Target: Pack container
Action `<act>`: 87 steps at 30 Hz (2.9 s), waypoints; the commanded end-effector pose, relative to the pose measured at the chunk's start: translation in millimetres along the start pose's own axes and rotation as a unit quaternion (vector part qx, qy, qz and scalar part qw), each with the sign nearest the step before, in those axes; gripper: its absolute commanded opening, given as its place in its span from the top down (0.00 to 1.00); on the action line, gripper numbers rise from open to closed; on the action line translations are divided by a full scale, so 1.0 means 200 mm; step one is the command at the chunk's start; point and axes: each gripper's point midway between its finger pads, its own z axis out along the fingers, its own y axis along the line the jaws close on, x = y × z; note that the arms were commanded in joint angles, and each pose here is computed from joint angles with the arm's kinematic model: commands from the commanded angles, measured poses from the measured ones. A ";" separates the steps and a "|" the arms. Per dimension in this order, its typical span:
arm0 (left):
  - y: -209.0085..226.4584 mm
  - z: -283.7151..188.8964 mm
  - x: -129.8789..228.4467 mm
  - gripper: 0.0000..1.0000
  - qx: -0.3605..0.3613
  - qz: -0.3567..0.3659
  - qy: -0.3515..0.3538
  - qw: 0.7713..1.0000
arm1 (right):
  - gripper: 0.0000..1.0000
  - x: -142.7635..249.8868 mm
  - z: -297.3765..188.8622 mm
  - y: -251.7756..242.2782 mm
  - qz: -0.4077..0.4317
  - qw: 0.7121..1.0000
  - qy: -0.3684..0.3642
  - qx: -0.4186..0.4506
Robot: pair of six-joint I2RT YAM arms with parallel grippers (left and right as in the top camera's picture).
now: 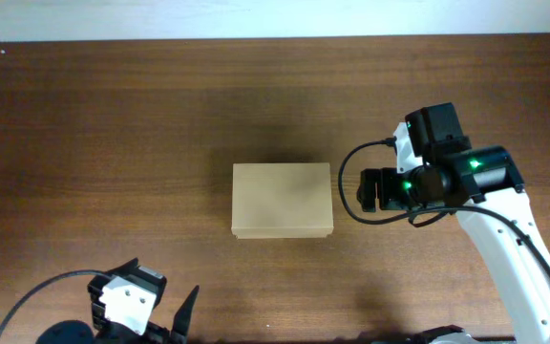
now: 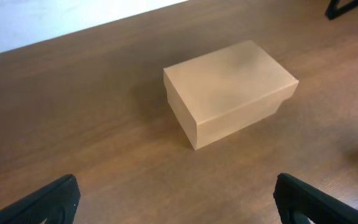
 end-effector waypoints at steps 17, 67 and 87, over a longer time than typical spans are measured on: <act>0.05 0.14 0.17 0.00 -0.028 -0.006 0.001 1.000 | 0.01 0.12 -0.09 -0.03 0.007 1.000 0.024 0.013; 0.31 0.12 0.26 0.00 -0.180 -0.008 0.035 0.983 | 0.01 0.17 -0.09 -0.04 0.009 0.999 0.045 0.015; 0.28 0.45 0.73 0.01 -0.135 -0.007 0.152 0.979 | 0.01 0.17 -0.09 -0.04 0.009 0.999 0.045 0.016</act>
